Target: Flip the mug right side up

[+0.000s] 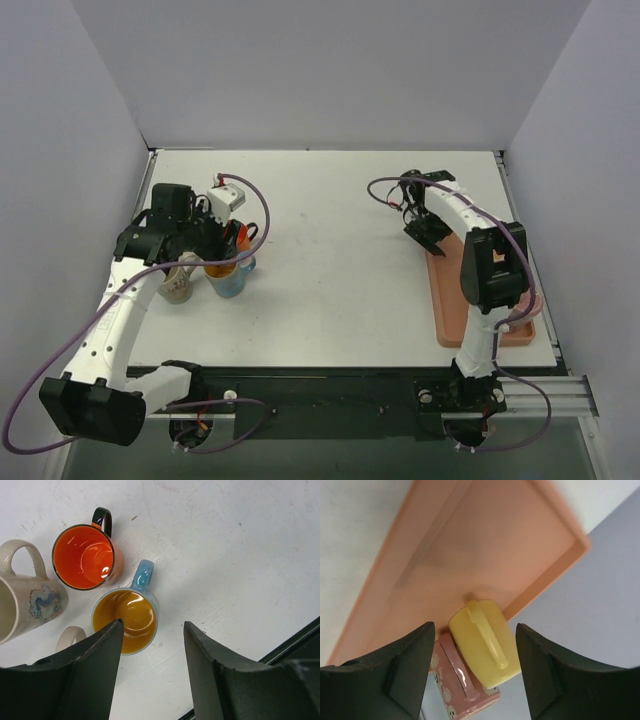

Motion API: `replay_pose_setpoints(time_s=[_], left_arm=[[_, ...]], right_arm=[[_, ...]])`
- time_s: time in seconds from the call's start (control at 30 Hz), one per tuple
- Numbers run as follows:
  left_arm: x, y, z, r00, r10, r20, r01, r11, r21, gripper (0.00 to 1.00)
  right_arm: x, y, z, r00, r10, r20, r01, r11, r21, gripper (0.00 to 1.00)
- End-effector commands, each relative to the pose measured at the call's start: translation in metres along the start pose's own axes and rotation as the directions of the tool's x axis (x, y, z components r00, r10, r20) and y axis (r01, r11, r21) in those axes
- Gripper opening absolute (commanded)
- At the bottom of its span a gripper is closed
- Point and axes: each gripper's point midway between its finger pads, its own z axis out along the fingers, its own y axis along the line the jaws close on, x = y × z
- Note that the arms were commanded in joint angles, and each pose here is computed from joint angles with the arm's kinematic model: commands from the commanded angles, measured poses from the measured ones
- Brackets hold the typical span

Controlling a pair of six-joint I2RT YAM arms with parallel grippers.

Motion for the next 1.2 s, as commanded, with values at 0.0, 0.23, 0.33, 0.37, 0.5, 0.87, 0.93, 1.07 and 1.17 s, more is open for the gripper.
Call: replay_pose_setpoints(time_s=[0.0,0.23,0.33,0.37,0.5,0.87,0.93,1.07,1.17], left_arm=[[-0.010,-0.005,0.003,0.998,-0.050,0.026,0.049,0.998,0.038,0.61],[-0.005,-0.009,0.008,0.998,-0.060,0.008,0.060,0.996,0.064,0.61],[-0.004,-0.009,0.009,0.998,-0.057,0.004,0.057,0.996,0.064,0.61],[-0.004,-0.009,0.009,0.998,-0.059,0.002,0.059,0.996,0.063,0.61],[-0.005,-0.010,0.009,0.999,-0.051,0.000,0.051,0.996,0.073,0.61],[-0.005,-0.012,0.011,0.998,-0.058,0.006,0.057,0.994,0.089,0.61],[-0.006,-0.012,0.011,0.998,-0.057,0.008,0.056,0.994,0.089,0.61],[-0.006,-0.012,0.013,0.998,-0.059,0.015,0.057,0.994,0.093,0.61],[-0.009,-0.015,0.012,0.998,-0.057,0.025,0.054,0.993,0.106,0.61]], right_arm=[[0.068,-0.002,0.011,0.949,-0.141,-0.281,0.133,0.990,-0.046,0.64],[0.091,-0.003,0.033,0.930,-0.145,-0.337,0.122,0.989,-0.088,0.74],[0.101,0.001,0.048,0.913,-0.123,-0.389,0.083,0.990,-0.118,0.72],[0.108,-0.001,0.052,0.905,-0.116,-0.409,0.073,0.990,-0.119,0.72],[0.106,-0.007,0.062,0.896,-0.146,-0.419,0.113,0.988,-0.103,0.69],[0.099,-0.001,0.068,0.914,-0.165,-0.369,0.117,0.982,-0.149,0.11],[0.095,-0.006,0.062,0.921,-0.159,-0.355,0.121,0.985,-0.125,0.02],[0.082,-0.016,0.043,0.947,-0.130,-0.293,0.119,0.991,-0.057,0.00],[0.077,-0.030,0.019,0.968,-0.090,-0.232,0.099,0.995,0.028,0.00]])
